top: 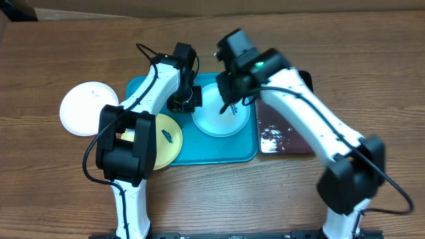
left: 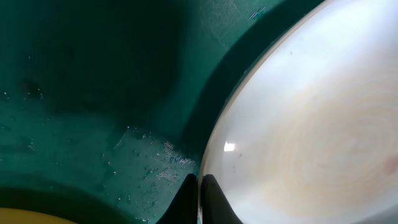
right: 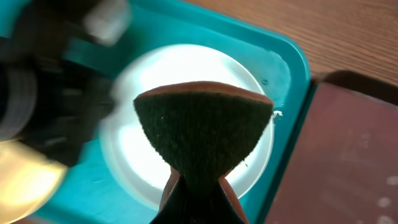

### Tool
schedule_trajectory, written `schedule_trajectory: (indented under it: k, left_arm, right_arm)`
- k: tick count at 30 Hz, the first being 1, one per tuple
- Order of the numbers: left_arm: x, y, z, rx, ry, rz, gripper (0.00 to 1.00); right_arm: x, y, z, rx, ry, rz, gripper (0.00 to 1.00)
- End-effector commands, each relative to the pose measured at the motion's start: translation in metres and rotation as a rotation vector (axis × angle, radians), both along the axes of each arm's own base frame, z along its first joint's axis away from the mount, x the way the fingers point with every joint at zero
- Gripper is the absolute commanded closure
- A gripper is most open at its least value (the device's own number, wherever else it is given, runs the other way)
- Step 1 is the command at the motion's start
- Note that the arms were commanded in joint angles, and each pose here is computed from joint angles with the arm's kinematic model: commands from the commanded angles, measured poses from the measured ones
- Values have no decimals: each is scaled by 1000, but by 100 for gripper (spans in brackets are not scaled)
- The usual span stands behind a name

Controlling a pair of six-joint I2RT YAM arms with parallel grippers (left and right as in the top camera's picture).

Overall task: Clean dirty plates on tray and stack at the side
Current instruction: 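Move the sponge over the light blue plate and scrub it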

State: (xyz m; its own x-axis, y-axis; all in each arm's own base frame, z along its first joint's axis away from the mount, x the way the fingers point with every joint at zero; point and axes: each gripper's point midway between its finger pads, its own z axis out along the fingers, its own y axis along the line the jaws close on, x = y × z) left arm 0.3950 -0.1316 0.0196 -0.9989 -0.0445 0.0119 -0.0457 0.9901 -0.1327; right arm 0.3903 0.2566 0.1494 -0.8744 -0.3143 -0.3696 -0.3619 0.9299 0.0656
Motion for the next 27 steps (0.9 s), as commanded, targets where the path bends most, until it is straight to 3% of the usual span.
schedule_trajectory:
  k: [1,12,27]
  left_arm:
    - [-3,2,-7,14,21,2,96]
    - [-3,2,-7,13,20,3,96]
    - [-3,2,-7,13,20,2,96]
  right_arm:
    - [14,-21,-36,-227,-50,-52,96]
    - [12,-31,-90,-340,27,-67,96]
    - [5,-31,-150,-322,154,-121,96]
